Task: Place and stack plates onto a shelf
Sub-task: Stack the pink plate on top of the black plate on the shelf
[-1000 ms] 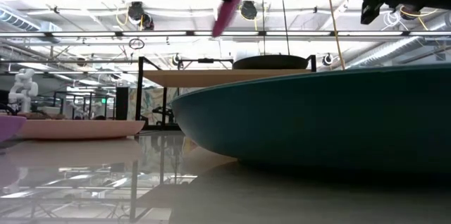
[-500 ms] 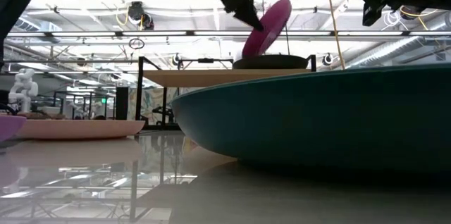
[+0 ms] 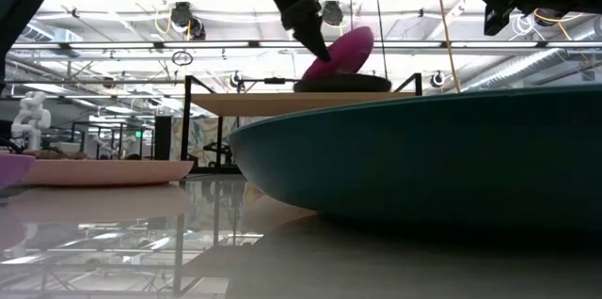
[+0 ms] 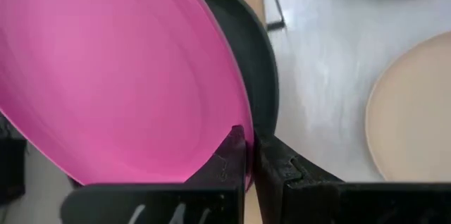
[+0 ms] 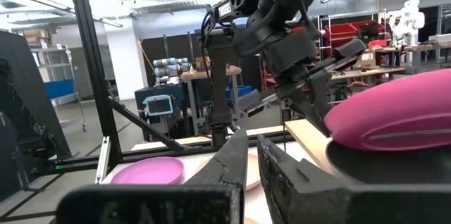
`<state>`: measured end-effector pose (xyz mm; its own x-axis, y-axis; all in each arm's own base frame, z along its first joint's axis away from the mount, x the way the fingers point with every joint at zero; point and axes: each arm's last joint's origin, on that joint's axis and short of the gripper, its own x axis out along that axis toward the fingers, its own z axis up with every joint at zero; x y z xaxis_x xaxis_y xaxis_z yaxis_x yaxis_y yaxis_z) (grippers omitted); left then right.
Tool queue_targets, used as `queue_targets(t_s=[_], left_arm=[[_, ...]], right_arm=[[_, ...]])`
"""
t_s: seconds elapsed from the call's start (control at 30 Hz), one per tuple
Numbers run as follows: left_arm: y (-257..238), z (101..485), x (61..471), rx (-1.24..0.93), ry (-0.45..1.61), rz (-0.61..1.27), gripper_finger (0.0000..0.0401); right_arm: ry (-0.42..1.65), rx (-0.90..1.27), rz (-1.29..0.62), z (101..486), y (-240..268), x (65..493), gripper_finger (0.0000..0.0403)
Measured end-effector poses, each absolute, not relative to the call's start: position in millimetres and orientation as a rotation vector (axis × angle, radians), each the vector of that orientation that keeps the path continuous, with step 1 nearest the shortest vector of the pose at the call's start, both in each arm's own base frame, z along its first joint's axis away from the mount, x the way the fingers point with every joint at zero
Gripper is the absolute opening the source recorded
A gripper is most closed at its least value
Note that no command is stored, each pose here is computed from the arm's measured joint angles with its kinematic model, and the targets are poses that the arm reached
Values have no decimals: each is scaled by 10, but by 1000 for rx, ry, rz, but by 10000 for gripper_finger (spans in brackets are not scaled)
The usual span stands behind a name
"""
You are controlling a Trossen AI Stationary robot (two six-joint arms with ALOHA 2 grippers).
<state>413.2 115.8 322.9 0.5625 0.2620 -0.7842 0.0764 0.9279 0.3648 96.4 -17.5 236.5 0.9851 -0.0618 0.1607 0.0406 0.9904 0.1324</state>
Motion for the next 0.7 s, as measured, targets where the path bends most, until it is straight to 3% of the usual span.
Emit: queue_targets(t_s=[0.4, 0.7], left_arm=[[1158, 3296, 4175, 405, 900, 130, 54], [1169, 3336, 4148, 385, 903, 205, 120]], right_arm=[[-155, 133, -52, 2355, -175, 967, 20], [-137, 126, -54, 2338, -176, 969, 20]])
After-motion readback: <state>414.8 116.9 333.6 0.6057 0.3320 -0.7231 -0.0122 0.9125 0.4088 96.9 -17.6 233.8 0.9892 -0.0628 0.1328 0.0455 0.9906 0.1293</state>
